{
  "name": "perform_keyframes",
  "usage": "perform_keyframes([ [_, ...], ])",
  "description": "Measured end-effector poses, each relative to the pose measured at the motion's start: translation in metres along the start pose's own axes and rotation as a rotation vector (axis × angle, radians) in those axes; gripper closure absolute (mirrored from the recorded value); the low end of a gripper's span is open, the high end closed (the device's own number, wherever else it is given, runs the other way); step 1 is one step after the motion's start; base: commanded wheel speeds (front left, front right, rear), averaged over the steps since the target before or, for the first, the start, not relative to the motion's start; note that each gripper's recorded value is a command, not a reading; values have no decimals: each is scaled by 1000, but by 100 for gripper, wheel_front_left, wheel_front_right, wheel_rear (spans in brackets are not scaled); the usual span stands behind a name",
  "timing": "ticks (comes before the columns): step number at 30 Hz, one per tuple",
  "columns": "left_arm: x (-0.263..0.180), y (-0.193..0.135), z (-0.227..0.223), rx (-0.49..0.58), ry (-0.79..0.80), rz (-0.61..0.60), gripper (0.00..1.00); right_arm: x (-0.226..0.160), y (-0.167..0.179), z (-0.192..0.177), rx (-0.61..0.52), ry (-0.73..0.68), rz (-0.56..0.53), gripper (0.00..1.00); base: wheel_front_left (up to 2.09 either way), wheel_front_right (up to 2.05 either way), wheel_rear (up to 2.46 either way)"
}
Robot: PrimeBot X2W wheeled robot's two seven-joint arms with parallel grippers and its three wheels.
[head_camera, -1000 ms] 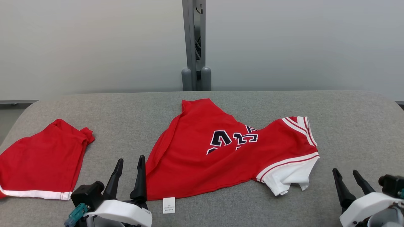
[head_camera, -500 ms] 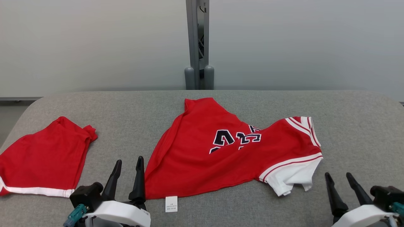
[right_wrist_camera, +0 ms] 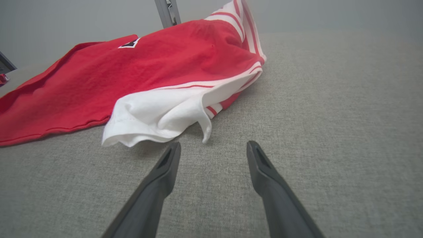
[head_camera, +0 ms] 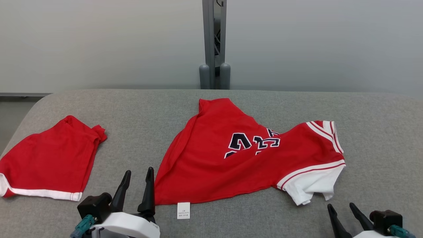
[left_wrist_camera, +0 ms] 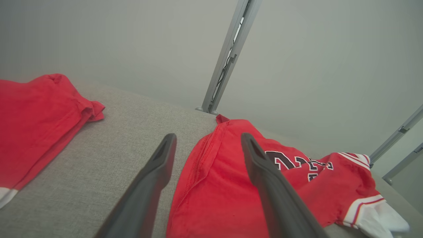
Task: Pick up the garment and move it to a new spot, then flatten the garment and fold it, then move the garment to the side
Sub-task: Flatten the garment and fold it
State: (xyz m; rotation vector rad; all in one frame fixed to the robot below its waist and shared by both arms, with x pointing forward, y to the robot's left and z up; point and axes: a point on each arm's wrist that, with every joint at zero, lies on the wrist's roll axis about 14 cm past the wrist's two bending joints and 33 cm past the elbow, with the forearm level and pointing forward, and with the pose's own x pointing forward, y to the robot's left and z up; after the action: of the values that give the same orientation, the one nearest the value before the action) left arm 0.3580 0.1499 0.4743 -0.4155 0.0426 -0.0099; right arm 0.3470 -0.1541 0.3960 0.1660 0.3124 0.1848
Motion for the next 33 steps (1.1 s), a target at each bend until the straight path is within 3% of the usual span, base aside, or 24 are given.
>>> perform_keyframes([
  [25,-1,19,-2,19,9,54,0,31,-2,-1,36,39,-20,0,0,0,0],
  [26,-1,20,-2,19,10,55,0,31,-2,-2,37,42,-20,12,0,0,0],
  [27,-1,20,-2,21,10,55,0,31,-2,-4,40,50,-20,63,0,0,0],
  [28,-1,20,-3,22,11,56,0,31,-1,-6,39,56,-18,100,0,0,0],
  [33,-1,20,-3,23,13,56,0,31,-2,-7,42,59,-20,100,0,0,0],
])
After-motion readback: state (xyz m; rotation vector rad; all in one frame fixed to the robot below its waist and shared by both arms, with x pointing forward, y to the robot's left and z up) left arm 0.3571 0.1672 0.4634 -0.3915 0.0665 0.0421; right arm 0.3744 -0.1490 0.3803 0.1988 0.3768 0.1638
